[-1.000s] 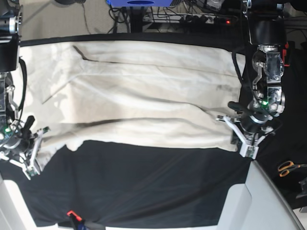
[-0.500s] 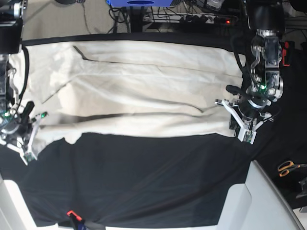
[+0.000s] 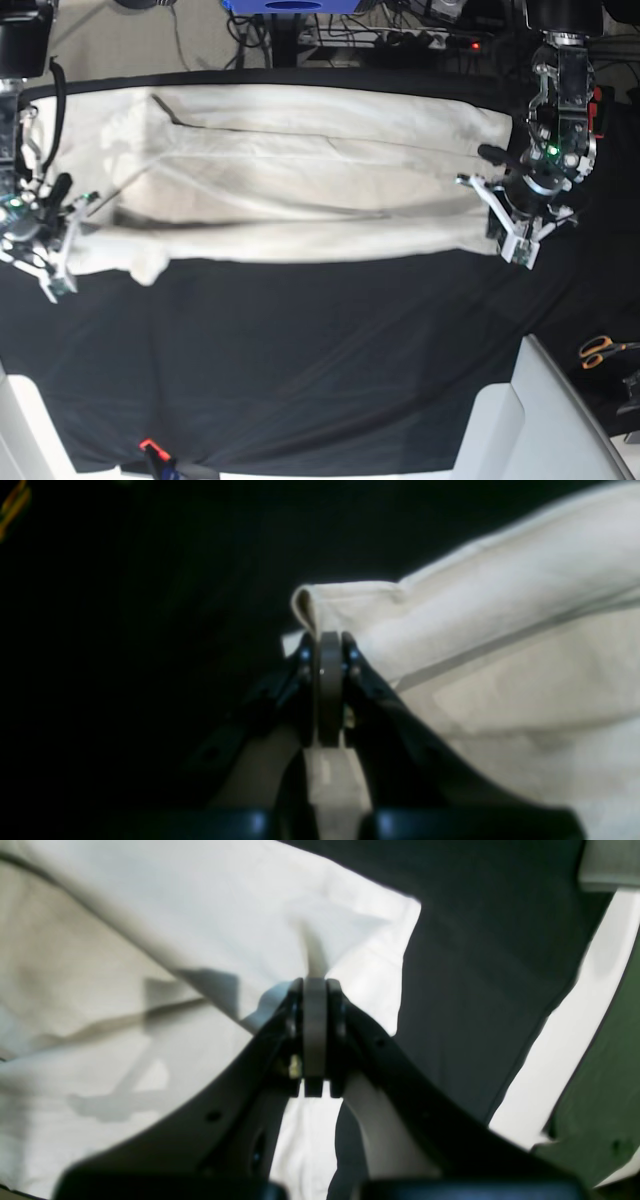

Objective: Fold the T-shirt properly
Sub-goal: 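Pull the folded strip away from the hem with both grippers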

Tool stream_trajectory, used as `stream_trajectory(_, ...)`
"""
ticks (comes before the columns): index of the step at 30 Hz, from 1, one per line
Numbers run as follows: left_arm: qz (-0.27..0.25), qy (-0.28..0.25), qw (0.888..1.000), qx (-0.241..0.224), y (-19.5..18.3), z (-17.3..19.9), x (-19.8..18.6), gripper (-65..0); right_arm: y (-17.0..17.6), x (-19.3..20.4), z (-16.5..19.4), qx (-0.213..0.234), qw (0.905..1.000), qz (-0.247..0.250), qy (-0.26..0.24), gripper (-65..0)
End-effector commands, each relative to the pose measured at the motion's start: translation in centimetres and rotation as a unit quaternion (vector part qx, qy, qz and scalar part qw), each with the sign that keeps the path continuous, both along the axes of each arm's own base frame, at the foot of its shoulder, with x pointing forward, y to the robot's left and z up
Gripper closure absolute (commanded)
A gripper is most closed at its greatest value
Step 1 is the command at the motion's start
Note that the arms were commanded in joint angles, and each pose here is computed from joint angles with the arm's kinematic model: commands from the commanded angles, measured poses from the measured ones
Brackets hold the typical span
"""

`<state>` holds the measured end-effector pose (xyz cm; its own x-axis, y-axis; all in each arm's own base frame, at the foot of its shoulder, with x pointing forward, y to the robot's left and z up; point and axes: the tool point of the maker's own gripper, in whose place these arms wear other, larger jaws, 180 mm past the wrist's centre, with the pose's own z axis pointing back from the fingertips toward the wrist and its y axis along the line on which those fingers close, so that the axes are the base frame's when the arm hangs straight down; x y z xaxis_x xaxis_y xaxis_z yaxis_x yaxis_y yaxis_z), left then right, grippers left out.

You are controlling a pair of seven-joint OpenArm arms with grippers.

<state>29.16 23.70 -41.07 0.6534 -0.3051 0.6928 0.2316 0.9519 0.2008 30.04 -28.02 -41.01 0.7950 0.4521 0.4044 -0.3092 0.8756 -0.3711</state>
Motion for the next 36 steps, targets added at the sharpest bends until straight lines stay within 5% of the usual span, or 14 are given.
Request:
stream_trajectory(1,-0.001,-0.029,1.000,0.002,0.3,1.5,1.2,0.0,-1.4,0.8,1.4,-0.015,0.9997,-0.008,-0.020,0.0)
stream_trajectory(15,-0.008,-0.017,1.000,0.015,0.7,1.1,-0.2,0.0,-1.5,-2.0,-0.9,-0.009,0.9997,-0.017,0.015,0.0)
stream_trajectory(21,-0.027,-0.006,0.997,0.070,1.0,0.9,-1.6,0.0,-0.9,-3.2,-1.8,-0.003,0.9995,-0.016,0.027,0.0)
stream_trajectory(36,-0.027,0.014,0.997,0.073,1.3,-0.2,-3.1,0.0,0.0,-5.1,-1.8,-0.001,0.9990,-0.022,0.040,0.0)
